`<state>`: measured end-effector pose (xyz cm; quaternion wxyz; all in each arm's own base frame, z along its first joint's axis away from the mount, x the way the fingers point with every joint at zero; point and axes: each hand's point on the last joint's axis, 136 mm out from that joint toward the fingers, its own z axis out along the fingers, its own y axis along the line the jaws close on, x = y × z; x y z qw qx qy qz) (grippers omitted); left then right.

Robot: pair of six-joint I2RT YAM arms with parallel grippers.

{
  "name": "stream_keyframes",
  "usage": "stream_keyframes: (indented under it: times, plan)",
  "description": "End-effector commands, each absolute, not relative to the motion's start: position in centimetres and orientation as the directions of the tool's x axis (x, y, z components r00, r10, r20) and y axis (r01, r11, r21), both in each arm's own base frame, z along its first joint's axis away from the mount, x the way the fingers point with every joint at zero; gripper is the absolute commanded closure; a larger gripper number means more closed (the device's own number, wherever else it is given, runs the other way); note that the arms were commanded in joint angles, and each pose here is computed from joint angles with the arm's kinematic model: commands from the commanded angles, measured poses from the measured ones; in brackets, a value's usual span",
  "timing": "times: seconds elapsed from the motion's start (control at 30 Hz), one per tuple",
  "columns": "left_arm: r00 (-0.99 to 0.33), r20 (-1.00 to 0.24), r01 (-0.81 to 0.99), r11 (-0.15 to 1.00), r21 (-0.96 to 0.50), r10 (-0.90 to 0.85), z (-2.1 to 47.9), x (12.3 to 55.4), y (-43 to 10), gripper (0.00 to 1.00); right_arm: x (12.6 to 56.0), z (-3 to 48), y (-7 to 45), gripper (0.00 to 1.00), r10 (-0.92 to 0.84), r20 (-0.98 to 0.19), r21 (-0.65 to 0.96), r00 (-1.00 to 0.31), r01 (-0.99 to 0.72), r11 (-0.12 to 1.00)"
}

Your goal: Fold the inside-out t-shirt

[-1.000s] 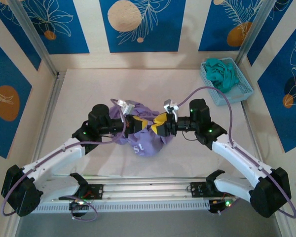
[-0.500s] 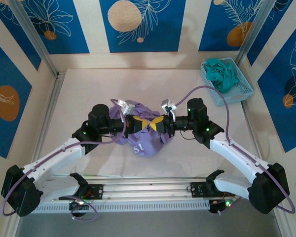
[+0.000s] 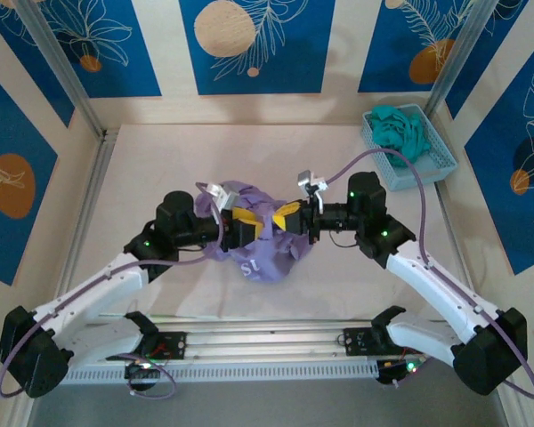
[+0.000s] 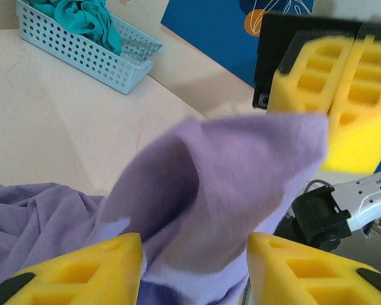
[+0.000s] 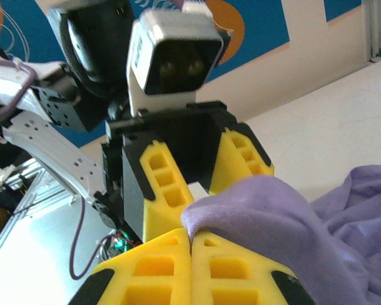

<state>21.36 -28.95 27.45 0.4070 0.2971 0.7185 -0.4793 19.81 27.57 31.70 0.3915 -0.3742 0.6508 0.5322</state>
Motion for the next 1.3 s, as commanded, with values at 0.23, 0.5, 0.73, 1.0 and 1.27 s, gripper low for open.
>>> stream_keyframes:
  times: [0.23,0.5,0.73,1.0,1.27]
  plan:
    - [-0.473,-0.881,0.839,0.315,-0.443,0.022,28.3,21.1,-29.6,0.56,19.0,34.5,27.7,1.0,-0.071,-0.867,0.483,-0.493,-0.867,0.122]
    - [-0.459,-0.887,0.847,0.326,-0.419,0.054,27.6,21.9,-30.5,0.67,18.2,36.7,28.1,1.0,-0.055,-0.849,0.524,-0.526,-0.851,0.04]
    - [-0.468,-0.881,0.787,0.485,-0.381,0.067,25.6,24.7,-29.6,0.99,17.8,37.2,27.4,1.0,-0.112,-0.83,0.543,-0.546,-0.838,0.056]
    - [-0.464,-0.88,0.783,0.512,-0.353,0.105,25.3,24.7,-29.1,0.93,20.3,34.7,27.9,1.0,-0.119,-0.766,0.623,-0.631,-0.776,0.105]
    - [-0.362,-0.93,0.825,0.486,-0.287,0.066,27.8,23.0,-28.0,0.53,21.8,33.5,25.8,1.0,-0.112,-0.76,0.624,-0.64,-0.767,0.149]
